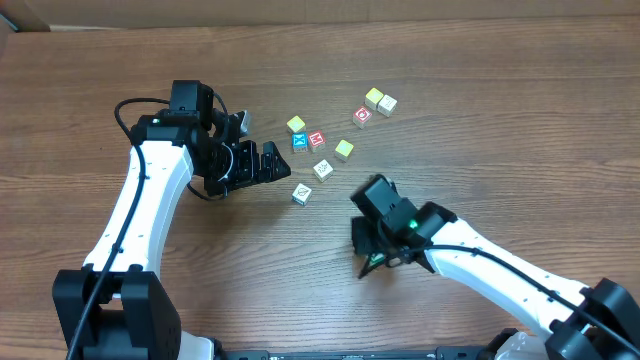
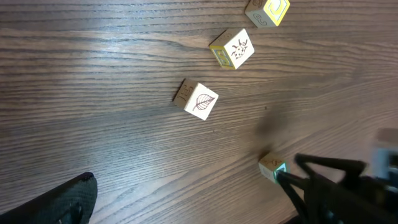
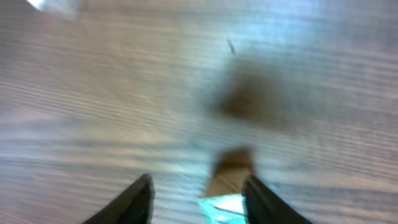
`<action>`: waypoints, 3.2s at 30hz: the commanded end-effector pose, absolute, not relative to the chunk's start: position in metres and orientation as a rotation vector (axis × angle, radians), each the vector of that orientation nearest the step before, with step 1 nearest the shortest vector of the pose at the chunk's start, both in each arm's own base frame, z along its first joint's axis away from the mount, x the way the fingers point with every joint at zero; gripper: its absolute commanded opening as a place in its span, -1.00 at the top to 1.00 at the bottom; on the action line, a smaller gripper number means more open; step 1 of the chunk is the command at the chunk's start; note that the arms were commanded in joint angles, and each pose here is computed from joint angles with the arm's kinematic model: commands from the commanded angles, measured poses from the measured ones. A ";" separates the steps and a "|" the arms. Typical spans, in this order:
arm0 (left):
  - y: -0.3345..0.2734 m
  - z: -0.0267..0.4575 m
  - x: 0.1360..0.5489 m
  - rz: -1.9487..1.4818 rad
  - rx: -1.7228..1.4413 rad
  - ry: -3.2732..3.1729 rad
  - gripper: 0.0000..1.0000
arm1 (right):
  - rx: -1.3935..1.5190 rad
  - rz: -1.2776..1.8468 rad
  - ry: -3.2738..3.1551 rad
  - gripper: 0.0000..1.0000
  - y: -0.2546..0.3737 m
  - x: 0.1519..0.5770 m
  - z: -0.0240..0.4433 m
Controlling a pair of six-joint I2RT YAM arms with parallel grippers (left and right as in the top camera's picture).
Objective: Flip 3 blocks
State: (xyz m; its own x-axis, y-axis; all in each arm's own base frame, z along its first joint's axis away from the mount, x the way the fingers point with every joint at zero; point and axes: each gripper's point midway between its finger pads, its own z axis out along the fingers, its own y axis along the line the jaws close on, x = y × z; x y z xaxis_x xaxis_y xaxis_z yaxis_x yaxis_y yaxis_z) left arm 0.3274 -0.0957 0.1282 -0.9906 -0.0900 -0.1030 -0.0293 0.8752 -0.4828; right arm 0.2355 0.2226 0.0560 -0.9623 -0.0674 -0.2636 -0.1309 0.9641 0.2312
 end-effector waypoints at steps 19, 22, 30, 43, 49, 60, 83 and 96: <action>-0.111 0.122 0.321 -0.613 0.185 2.936 -0.33 | 0.001 0.571 2.683 -1.00 0.197 0.326 0.143; -0.119 0.112 0.324 -0.476 0.311 2.934 -0.37 | -0.025 0.669 2.702 -1.00 0.188 0.327 0.157; -0.135 0.048 0.324 -0.252 0.404 3.069 -0.36 | -0.100 0.734 2.768 -1.00 0.186 0.307 0.177; -0.143 0.013 0.343 -0.227 0.654 3.003 -0.44 | -0.127 0.772 2.653 -0.88 0.175 0.273 0.231; -0.152 0.014 0.346 -0.296 0.726 2.955 0.27 | -0.094 0.799 2.673 -0.71 0.169 0.251 0.241; -0.159 0.030 0.345 -0.347 0.567 2.993 0.91 | -0.075 0.779 2.710 -0.63 0.164 0.243 0.237; -0.244 0.071 0.220 -0.494 0.064 3.047 0.91 | 0.203 0.584 2.702 -0.64 0.108 0.266 0.227; -0.237 0.024 0.211 -0.472 -0.111 3.039 0.91 | 0.152 0.605 2.735 -0.63 0.111 0.258 0.225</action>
